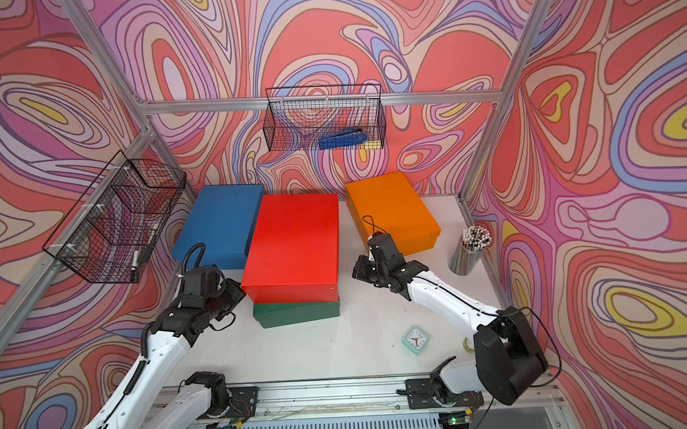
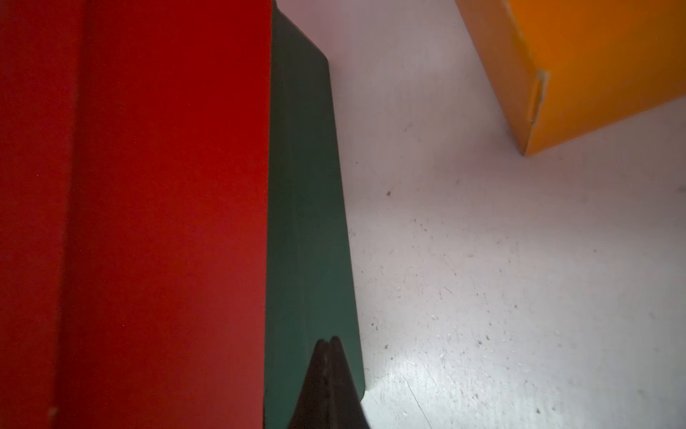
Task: Stack the shoeboxes
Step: Adjust the shoebox.
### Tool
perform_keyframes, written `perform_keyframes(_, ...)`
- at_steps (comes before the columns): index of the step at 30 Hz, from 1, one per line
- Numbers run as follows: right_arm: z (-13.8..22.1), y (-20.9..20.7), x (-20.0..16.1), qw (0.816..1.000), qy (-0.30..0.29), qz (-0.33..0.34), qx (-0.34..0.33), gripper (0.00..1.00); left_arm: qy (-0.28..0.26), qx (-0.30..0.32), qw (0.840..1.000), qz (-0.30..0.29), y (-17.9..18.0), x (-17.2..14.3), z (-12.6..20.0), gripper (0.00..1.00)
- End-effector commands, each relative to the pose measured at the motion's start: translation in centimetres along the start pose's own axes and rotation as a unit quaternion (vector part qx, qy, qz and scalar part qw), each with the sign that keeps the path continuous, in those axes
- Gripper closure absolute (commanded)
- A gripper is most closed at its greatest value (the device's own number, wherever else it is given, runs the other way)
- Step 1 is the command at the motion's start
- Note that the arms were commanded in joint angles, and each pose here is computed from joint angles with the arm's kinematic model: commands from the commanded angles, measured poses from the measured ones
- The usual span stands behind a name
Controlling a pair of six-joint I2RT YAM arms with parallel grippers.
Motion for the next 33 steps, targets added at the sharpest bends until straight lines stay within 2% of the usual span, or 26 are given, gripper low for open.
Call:
perform_keyframes(1, -0.1, 2.0, 1.4, 0.999, 0.005, 0.046, 0.018, 1.0, -0.012, -0.004, 1.0, -0.008, -0.7, 0.9, 1.4, 0.63)
perform_keyframes(5, -1.3, 4.3, 2.3, 0.996, 0.031, 0.051, 0.067, 1.0, -0.014, -0.035, 0.999, 0.002, -1.8, 1.4, 2.4, 0.7)
perform_keyframes(13, -2.7, 5.2, 2.2, 0.994, 0.049, 0.057, 0.077, 1.0, -0.014, -0.077, 0.996, 0.031, -1.8, 0.7, 4.1, 0.83)
perform_keyframes(33, -1.0, 4.8, 1.1, 0.994, 0.045, 0.045, 0.09, 1.0, 0.015, -0.128, 0.989, 0.069, -1.4, -1.2, 5.2, 0.92)
Point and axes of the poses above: each gripper's point midway between its finger pads, its own z axis back along the fingers, its own y axis along the line the jaws close on, x = y × z, the point moved 8 cm from there along z, back along the fingers, and after that the axes turned 5 degrees about -z, right-handed, at the moved point
